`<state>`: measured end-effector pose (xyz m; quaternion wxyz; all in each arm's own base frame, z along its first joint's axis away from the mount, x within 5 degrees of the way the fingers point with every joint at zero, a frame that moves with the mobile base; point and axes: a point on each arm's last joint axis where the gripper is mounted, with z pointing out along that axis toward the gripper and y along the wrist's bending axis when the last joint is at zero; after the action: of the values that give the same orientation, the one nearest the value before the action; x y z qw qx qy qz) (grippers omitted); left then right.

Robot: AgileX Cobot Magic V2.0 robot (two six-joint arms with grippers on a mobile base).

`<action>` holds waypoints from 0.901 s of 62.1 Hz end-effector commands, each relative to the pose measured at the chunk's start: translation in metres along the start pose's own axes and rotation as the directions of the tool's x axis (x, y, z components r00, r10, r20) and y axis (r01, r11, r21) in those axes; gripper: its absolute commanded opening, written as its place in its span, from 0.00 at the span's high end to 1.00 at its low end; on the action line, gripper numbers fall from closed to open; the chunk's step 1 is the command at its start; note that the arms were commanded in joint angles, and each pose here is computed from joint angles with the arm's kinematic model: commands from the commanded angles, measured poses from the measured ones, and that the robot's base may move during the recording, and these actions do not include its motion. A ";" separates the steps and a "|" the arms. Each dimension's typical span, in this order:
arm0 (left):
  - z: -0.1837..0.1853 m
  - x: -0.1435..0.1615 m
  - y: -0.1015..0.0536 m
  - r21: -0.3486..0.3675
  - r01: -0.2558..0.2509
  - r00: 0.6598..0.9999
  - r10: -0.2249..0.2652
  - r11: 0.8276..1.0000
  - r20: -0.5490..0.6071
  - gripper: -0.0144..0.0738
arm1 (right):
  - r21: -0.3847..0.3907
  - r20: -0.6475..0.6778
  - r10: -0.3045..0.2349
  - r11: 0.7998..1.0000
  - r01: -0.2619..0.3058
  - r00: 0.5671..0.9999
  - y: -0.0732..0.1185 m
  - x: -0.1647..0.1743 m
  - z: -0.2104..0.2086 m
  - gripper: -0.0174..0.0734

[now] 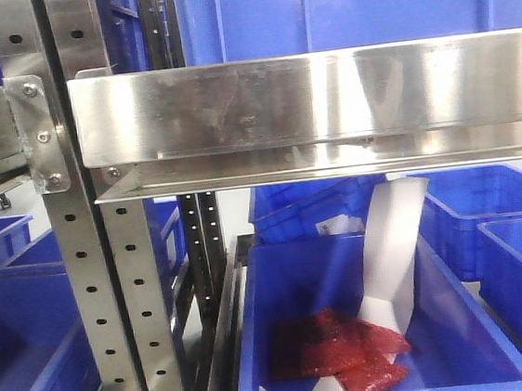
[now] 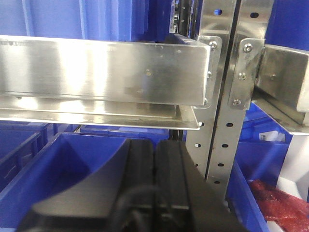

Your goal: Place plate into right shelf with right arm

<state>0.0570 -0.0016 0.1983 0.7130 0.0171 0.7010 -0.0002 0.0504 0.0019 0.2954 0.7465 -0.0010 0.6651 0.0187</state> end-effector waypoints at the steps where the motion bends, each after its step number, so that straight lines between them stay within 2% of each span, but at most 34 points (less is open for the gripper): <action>1: -0.001 -0.005 0.001 -0.011 0.016 0.996 -0.015 1.000 0.089 0.98 | 0.011 0.112 -0.003 1.000 0.002 0.994 -0.001 -0.018 -0.001 0.75; 40: -0.001 -0.005 0.001 -0.011 0.016 0.996 -0.015 1.000 0.089 0.98 | 0.013 0.153 0.002 1.000 -0.004 0.988 -0.001 -0.022 -0.001 0.75; 49: -0.001 -0.005 0.001 -0.011 0.016 0.996 -0.015 1.000 0.089 0.98 | 0.007 0.153 0.032 0.999 -0.034 0.988 -0.001 -0.021 -0.001 0.75; 56: -0.001 -0.005 0.001 -0.011 0.016 0.996 -0.015 1.000 0.089 0.98 | 0.003 0.232 0.061 0.998 -0.063 0.971 -0.001 -0.035 -0.004 0.75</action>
<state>0.0570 -0.0016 0.1983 0.7130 0.0171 0.7010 -0.0002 0.0499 0.0020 0.2990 0.7590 0.0115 0.6501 0.0346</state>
